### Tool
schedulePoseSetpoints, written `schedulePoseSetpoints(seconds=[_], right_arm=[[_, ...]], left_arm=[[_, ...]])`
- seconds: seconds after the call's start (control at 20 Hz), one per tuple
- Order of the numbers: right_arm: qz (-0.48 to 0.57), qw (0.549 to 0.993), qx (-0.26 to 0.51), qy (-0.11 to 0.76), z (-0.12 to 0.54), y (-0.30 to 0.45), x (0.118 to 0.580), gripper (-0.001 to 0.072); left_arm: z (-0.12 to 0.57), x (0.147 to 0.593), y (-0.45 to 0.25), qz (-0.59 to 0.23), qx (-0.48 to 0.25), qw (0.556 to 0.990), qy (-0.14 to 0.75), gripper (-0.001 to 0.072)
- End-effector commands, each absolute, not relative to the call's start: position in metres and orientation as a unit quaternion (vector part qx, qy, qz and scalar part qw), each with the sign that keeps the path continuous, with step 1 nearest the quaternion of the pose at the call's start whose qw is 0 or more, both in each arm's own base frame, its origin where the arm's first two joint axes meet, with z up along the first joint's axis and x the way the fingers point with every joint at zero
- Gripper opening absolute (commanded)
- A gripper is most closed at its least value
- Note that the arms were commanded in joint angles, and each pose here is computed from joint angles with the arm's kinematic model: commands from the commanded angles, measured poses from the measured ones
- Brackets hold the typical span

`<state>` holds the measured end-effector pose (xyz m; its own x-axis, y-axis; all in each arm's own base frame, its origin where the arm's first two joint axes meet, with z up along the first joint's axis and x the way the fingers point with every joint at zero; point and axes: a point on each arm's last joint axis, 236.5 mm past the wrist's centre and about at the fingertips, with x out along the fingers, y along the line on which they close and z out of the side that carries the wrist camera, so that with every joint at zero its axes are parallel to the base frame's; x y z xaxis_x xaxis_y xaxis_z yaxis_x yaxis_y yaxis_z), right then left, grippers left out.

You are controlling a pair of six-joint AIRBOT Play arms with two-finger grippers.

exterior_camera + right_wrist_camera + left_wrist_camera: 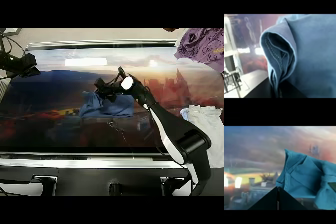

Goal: Fold the clothes and pants, and hang the long-sleeved shirts on hangers.

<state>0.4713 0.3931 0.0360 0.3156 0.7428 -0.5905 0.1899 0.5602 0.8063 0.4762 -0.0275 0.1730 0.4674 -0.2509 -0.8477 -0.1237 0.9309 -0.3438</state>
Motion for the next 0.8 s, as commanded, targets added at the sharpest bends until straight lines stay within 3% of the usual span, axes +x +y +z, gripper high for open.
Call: schedulePoseSetpoints(seconds=[0.0, 0.3, 0.35, 0.45, 0.5, 0.75], right_arm=[[0.215, 0.675, 0.424, 0.564, 0.027, 0.402, 0.465, 0.0026], [0.240, 0.679, 0.412, 0.559, 0.027, 0.412, 0.460, 0.0028], [0.246, 0.682, 0.406, 0.557, 0.028, 0.416, 0.458, 0.0064], [0.251, 0.687, 0.406, 0.548, 0.030, 0.420, 0.459, 0.0355], [0.252, 0.687, 0.411, 0.544, 0.033, 0.423, 0.460, 0.0427], [0.279, 0.687, 0.438, 0.508, 0.071, 0.407, 0.477, 0.0452]], left_arm=[[0.173, 0.476, -0.027, -0.037, -0.182, 0.837, 0.514, 0.0017], [0.173, 0.476, -0.027, -0.037, -0.182, 0.837, 0.514, 0.0017], [0.173, 0.476, -0.027, -0.037, -0.182, 0.837, 0.514, 0.0017], [0.173, 0.476, -0.027, -0.037, -0.182, 0.837, 0.514, 0.0016], [0.173, 0.476, -0.027, -0.037, -0.182, 0.837, 0.514, 0.0017], [0.173, 0.476, -0.027, -0.037, -0.182, 0.837, 0.514, 0.0017]])
